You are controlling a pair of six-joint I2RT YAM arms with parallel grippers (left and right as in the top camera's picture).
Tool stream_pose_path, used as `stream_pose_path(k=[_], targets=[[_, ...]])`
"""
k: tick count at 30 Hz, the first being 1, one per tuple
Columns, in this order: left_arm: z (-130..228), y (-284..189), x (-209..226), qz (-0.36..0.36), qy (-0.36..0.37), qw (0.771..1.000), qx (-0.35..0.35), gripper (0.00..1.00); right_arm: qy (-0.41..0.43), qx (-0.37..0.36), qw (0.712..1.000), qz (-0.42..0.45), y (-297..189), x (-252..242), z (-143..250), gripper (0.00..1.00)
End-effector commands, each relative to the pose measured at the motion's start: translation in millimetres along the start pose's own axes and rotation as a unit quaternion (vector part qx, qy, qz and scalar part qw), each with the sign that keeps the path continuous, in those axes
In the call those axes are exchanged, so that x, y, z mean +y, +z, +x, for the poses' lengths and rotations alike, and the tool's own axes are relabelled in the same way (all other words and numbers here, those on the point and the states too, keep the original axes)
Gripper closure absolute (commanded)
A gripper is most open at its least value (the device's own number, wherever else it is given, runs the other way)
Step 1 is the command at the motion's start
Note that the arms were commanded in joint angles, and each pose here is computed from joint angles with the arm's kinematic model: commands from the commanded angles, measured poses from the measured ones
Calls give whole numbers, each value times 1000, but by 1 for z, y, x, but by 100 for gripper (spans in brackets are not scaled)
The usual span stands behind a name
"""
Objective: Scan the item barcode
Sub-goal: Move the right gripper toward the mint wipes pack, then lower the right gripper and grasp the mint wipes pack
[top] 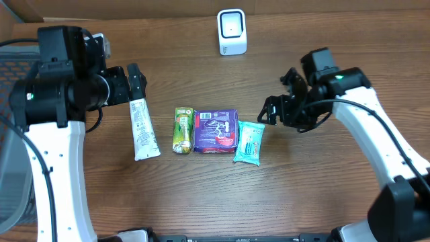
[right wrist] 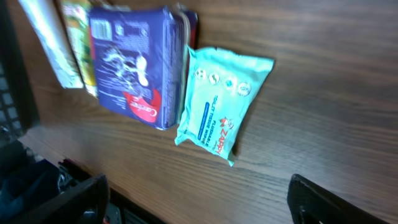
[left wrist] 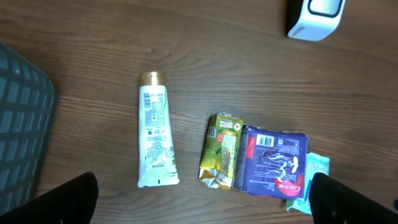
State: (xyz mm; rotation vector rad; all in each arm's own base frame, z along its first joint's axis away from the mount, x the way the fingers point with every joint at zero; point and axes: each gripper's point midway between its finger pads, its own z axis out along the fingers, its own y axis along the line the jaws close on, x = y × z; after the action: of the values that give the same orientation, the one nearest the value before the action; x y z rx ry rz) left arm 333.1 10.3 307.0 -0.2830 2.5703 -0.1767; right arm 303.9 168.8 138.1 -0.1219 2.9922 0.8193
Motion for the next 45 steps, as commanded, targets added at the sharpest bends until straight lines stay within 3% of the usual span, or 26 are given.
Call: stream_pose_path(k=[1, 3, 8, 15, 41, 45], targets=[[-1, 15, -1, 1, -3, 1000, 19, 0, -1, 37, 999, 4, 24, 6, 7, 16], [-1, 22, 0, 0, -4, 1000, 29, 1, -8, 49, 999, 10, 35, 8, 9, 21], [0, 38, 2, -4, -7, 999, 50, 0, 5, 54, 995, 85, 52, -5, 13, 21], [1, 55, 5, -7, -9, 997, 70, 0, 101, 27, 975, 195, 55, -44, 19, 21], [2, 66, 6, -10, -11, 996, 84, 0, 54, 23, 990, 130, 91, -40, 21, 23], [2, 66, 6, -10, -11, 996, 84, 1, 52, 18, 991, 125, 100, -45, 22, 27]])
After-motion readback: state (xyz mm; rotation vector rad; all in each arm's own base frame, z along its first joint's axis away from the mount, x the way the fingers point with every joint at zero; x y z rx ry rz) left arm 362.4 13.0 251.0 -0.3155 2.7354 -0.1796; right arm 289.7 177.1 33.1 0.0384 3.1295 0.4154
